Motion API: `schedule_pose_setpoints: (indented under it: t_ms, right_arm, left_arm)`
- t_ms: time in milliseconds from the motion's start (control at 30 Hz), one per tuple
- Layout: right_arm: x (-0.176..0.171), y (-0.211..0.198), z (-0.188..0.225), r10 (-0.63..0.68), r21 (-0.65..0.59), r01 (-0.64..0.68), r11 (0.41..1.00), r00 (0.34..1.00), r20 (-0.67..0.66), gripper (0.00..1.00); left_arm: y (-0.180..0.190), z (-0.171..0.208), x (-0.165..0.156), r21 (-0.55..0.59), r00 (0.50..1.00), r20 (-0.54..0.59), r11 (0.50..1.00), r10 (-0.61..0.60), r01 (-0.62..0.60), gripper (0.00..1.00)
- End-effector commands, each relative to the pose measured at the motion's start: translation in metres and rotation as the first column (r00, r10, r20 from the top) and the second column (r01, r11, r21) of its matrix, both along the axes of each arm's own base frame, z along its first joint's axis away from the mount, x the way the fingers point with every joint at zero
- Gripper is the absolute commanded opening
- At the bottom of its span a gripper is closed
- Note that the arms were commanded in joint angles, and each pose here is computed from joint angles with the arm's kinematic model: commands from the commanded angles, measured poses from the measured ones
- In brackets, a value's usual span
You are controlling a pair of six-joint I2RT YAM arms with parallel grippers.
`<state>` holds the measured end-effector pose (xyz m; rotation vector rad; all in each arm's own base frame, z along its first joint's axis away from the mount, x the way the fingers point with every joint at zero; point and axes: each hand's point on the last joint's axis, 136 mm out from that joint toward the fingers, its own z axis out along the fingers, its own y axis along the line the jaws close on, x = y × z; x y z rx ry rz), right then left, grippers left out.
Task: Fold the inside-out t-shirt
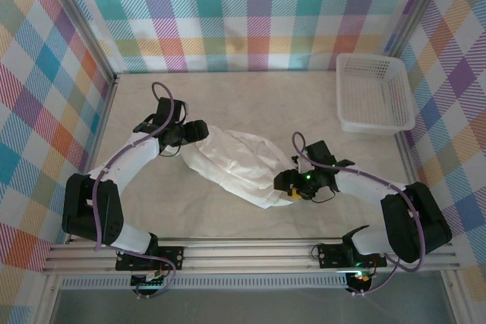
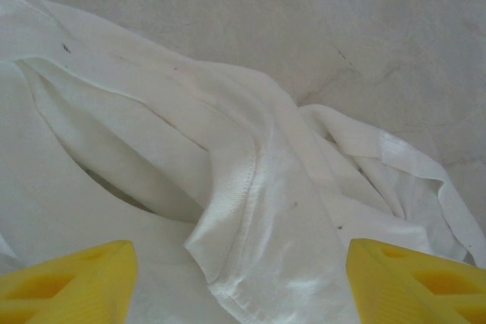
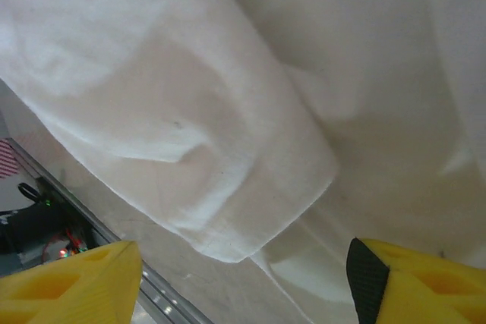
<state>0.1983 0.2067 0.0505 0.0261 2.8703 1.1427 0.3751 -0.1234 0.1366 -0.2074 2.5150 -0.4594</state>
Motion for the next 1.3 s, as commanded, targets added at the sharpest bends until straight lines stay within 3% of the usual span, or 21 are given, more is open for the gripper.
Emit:
schedule_pose_setpoints:
  t_ms: [0, 167, 433, 633, 967, 1033, 1167, 1267]
  right_arm:
    - [0.003, 0.018, 0.01, 0.03, 0.124, -0.027, 0.992, 0.999, -0.027, 0.73]
    - [0.005, 0.028, 0.011, 0.063, 0.181, -0.053, 0.982, 0.997, -0.05, 0.68]
    - [0.008, 0.034, 0.024, 0.09, 0.229, -0.088, 0.969, 0.996, 0.003, 0.62]
    - [0.016, 0.039, 0.029, 0.097, 0.245, -0.102, 0.964, 0.995, 0.032, 0.63]
    - [0.001, 0.039, 0.003, 0.12, 0.247, -0.095, 0.964, 0.989, -0.089, 0.62]
    - [-0.003, 0.038, -0.002, 0.115, 0.247, -0.087, 0.965, 0.988, -0.105, 0.56]
    - [-0.004, 0.036, -0.003, 0.108, 0.232, -0.082, 0.969, 0.989, -0.105, 0.3]
    - [-0.005, 0.036, -0.006, 0.109, 0.217, -0.082, 0.973, 0.988, -0.111, 0.18]
  left_arm:
    - [-0.014, 0.012, 0.007, -0.017, 0.998, 0.041, 0.999, -0.051, 0.052, 0.73]
    - [-0.025, 0.025, 0.001, -0.047, 0.988, 0.092, 0.991, -0.124, 0.128, 0.77]
    - [-0.022, 0.03, -0.001, -0.05, 0.984, 0.138, 0.992, -0.109, 0.117, 0.78]
    - [-0.022, 0.031, 0.001, -0.045, 0.984, 0.138, 0.992, -0.112, 0.119, 0.78]
    - [-0.022, 0.027, 0.0, -0.045, 0.985, 0.132, 0.992, -0.111, 0.117, 0.78]
    - [-0.021, 0.027, -0.001, -0.043, 0.986, 0.131, 0.993, -0.108, 0.114, 0.78]
    - [-0.022, 0.026, -0.001, -0.044, 0.986, 0.127, 0.992, -0.109, 0.115, 0.78]
    - [-0.022, 0.024, -0.001, -0.047, 0.987, 0.122, 0.993, -0.106, 0.112, 0.78]
